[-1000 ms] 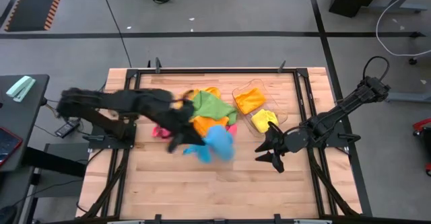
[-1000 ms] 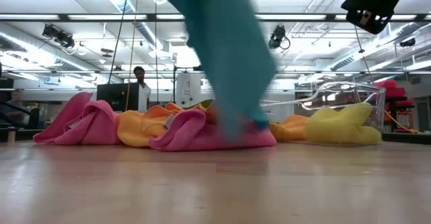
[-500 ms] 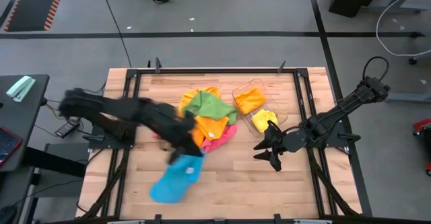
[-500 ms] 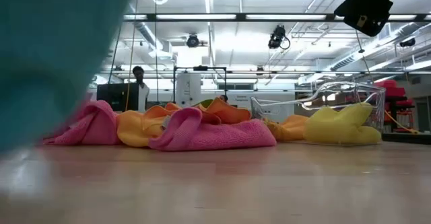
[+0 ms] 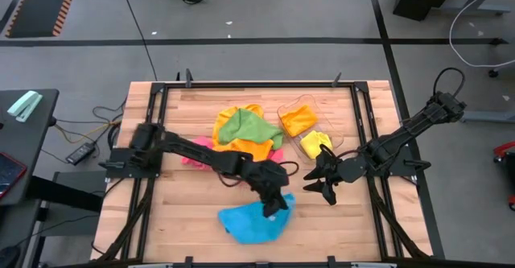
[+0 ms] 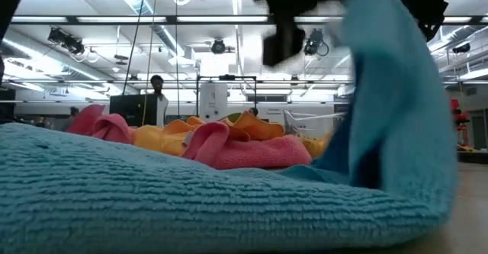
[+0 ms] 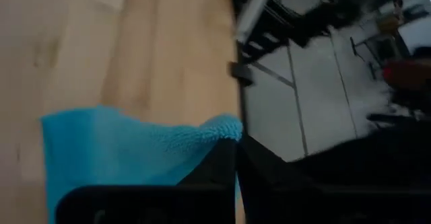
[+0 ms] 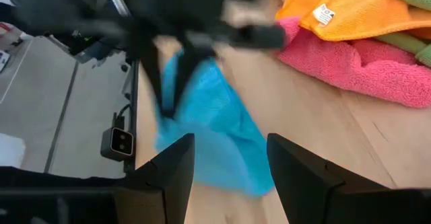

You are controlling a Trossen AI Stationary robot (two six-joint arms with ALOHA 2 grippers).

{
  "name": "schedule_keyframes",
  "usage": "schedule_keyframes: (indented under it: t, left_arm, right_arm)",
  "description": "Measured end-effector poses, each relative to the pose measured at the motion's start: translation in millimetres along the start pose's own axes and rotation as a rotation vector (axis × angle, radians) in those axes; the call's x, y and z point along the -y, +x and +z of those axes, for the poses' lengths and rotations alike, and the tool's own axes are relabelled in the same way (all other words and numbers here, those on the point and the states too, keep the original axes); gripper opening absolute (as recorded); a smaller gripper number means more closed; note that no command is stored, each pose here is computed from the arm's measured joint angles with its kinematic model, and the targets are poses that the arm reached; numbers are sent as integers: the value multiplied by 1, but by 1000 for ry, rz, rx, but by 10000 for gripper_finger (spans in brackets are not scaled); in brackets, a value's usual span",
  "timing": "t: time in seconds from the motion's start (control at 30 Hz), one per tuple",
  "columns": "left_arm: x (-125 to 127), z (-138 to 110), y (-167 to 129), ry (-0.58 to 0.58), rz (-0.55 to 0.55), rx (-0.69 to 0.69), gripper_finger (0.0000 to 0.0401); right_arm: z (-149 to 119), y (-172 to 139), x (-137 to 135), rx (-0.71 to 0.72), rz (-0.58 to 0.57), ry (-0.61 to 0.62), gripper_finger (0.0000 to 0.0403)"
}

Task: Fold microfiber towels
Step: Fold the blue towel

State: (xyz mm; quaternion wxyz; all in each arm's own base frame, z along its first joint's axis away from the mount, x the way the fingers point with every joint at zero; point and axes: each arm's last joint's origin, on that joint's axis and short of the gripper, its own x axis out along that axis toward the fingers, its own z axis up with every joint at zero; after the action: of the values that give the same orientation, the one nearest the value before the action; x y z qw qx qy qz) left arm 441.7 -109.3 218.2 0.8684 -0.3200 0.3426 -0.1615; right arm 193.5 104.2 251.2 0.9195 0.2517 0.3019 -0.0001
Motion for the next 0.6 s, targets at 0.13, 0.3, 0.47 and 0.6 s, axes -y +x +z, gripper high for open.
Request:
schedule_keyframes:
  t: [0.13, 0.3, 0.47, 0.6]
  left_arm:
    - [-26, -3, 26, -17, 9, 68, 7]
    - [-37, 4, 40, -59, -49, 215, 39]
    - [-36, 11, 40, -6, 24, 376, 51]
    - [-36, 18, 36, 9, 124, 539, 35]
  right_arm:
    - [0, 0, -1, 1, 4, 0, 193]
    - [0, 0, 0, -1, 3, 11, 193]
    - [0, 0, 0, -3, 0, 7, 193]
    - [-1, 0, 0, -3, -1, 13, 193]
